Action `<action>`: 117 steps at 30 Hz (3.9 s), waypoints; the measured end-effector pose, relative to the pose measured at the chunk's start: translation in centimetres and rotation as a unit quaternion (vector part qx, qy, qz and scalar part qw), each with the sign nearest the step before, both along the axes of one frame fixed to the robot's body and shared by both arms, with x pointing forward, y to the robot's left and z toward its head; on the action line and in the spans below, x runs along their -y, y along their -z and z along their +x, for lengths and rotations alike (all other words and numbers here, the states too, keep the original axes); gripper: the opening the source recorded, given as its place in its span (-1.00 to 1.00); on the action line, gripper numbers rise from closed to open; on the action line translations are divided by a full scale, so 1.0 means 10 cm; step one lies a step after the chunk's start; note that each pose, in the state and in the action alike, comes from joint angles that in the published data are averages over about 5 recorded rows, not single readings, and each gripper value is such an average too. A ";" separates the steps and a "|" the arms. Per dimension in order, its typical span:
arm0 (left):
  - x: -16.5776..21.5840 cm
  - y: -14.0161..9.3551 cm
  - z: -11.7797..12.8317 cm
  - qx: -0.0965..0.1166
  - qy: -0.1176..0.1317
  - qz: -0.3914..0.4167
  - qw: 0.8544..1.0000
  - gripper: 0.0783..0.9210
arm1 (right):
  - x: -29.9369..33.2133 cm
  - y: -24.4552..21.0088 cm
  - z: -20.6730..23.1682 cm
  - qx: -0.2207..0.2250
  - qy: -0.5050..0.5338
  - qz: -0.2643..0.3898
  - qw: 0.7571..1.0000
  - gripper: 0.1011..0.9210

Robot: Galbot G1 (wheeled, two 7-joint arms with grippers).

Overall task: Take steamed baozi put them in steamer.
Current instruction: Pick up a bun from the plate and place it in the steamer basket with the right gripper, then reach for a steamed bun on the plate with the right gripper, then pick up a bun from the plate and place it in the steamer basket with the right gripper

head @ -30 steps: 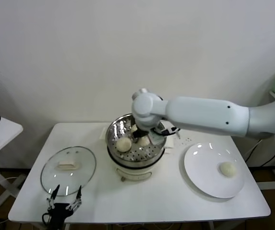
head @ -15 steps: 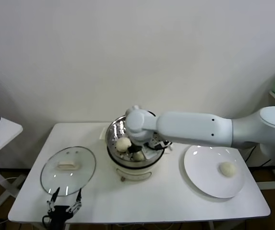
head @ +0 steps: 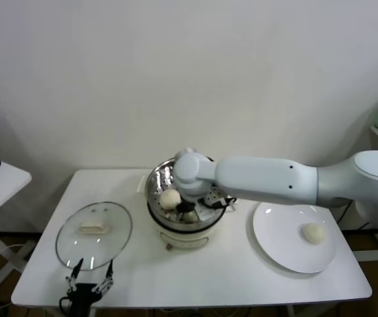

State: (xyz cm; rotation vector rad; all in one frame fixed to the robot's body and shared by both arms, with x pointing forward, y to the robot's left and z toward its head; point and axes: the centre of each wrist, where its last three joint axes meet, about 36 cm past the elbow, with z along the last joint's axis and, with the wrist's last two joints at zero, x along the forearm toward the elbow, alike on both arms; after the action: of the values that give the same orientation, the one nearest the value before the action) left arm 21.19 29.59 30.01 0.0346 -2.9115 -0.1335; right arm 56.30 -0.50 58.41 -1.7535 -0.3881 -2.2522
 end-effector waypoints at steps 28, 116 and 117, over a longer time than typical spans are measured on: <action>0.01 -0.06 0.06 0.007 0.004 0.004 1.000 0.77 | 0.32 -0.62 0.35 0.000 0.091 0.044 0.995 0.76; -0.01 -0.11 0.10 0.005 -0.002 0.002 1.000 0.77 | 4.80 1.34 0.60 -0.100 0.810 0.125 0.564 0.39; -0.01 -0.11 0.10 0.005 -0.002 0.002 1.000 0.77 | 4.79 1.33 0.61 -0.100 0.810 0.127 0.564 0.38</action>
State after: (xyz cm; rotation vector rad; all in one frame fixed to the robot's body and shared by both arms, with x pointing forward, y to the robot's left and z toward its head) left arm 22.15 29.66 31.10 0.0405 -2.9203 -0.1402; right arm 62.36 -48.40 45.09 -2.3640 2.4342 -2.3145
